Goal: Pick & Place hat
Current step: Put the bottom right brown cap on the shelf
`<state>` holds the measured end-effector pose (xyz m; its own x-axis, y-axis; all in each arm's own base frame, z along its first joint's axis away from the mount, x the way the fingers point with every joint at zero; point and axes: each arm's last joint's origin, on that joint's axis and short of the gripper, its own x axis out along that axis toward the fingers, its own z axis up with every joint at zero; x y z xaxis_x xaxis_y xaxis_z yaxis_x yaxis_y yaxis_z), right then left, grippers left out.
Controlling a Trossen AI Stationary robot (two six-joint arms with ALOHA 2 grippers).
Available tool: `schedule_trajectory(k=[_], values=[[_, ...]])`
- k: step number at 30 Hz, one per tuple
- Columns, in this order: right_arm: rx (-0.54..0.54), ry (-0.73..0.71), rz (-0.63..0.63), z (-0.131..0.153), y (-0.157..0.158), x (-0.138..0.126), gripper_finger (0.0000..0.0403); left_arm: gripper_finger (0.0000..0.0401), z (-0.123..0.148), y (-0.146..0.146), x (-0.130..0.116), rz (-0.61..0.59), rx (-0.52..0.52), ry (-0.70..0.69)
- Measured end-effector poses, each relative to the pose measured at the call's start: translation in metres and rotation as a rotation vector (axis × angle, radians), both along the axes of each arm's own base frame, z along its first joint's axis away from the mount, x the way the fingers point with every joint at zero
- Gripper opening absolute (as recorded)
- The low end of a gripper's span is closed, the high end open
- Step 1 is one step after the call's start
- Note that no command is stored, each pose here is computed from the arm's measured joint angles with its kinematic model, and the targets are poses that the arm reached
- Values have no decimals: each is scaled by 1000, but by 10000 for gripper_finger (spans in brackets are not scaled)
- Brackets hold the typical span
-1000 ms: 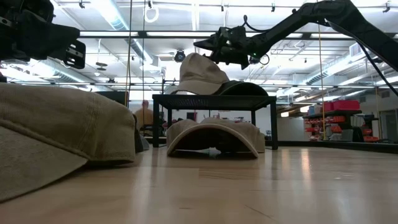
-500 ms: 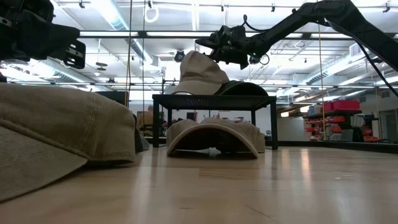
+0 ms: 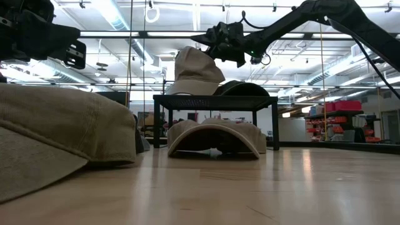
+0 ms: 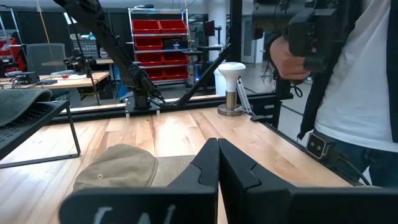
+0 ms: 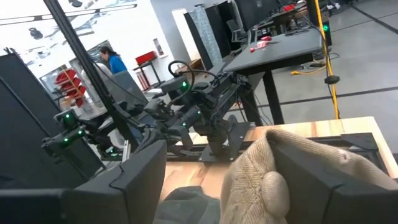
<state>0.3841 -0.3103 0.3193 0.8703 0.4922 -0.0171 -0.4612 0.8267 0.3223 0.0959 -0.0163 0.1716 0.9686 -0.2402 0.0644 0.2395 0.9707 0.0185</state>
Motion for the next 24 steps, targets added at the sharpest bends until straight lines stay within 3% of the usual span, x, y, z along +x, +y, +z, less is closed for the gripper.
schedule_trajectory(k=[24], values=[[-44,-48,21,5,8,7,270,3,0,0,0,0,0,0]])
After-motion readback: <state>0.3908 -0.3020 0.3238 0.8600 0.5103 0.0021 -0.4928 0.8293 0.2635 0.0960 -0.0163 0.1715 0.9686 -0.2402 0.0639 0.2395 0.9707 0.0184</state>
